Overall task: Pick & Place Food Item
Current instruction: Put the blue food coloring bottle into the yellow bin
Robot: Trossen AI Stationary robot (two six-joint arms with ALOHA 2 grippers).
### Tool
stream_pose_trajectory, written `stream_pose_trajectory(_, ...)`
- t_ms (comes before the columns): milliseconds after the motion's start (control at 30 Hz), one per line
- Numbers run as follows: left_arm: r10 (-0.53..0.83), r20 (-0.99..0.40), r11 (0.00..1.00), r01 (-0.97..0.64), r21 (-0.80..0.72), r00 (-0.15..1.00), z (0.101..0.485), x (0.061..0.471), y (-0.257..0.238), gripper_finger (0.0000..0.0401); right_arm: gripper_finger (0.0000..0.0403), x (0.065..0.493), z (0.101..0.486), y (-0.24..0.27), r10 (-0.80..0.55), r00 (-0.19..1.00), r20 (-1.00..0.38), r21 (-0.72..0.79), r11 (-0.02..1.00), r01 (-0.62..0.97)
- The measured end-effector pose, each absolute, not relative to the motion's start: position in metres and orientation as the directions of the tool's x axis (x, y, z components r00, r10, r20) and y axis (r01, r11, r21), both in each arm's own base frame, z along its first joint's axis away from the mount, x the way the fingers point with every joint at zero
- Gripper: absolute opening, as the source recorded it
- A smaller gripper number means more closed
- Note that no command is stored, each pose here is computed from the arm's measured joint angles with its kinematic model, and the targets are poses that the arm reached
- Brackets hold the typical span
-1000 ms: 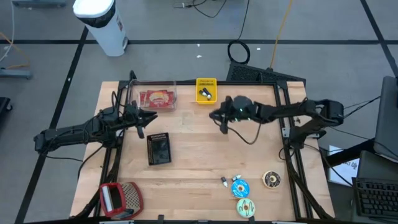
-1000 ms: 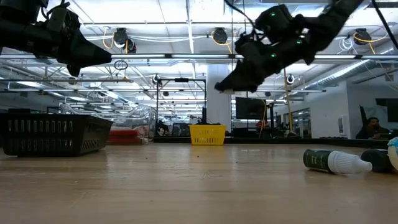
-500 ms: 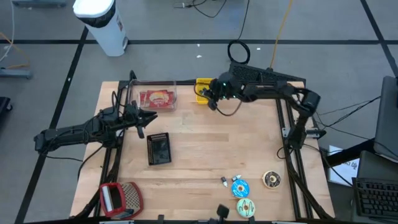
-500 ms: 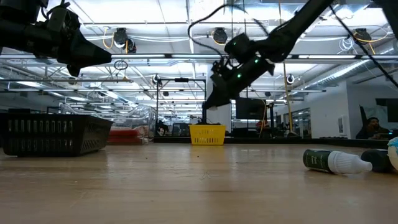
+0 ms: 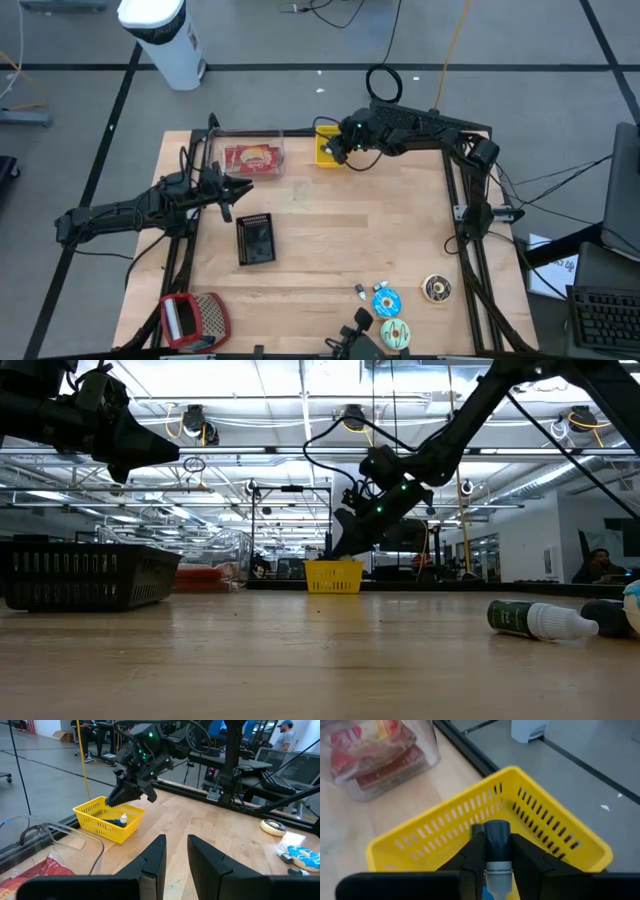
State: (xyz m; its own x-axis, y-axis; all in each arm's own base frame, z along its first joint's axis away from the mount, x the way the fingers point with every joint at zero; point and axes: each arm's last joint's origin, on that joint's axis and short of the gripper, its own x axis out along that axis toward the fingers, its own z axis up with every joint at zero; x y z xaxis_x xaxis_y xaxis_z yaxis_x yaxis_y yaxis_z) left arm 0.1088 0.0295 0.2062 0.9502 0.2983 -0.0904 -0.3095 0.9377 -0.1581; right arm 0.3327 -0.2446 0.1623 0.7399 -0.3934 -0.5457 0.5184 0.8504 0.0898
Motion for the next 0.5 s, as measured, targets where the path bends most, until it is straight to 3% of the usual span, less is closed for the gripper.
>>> stream_pose_trajectory(500,0.298,-0.091,0.938,-0.309,-0.158,0.95,0.2062,0.1088,0.0295,0.0079,0.0091,0.3323,0.1609,-0.243,-0.405,0.751,-0.522,0.09,0.849,0.52)
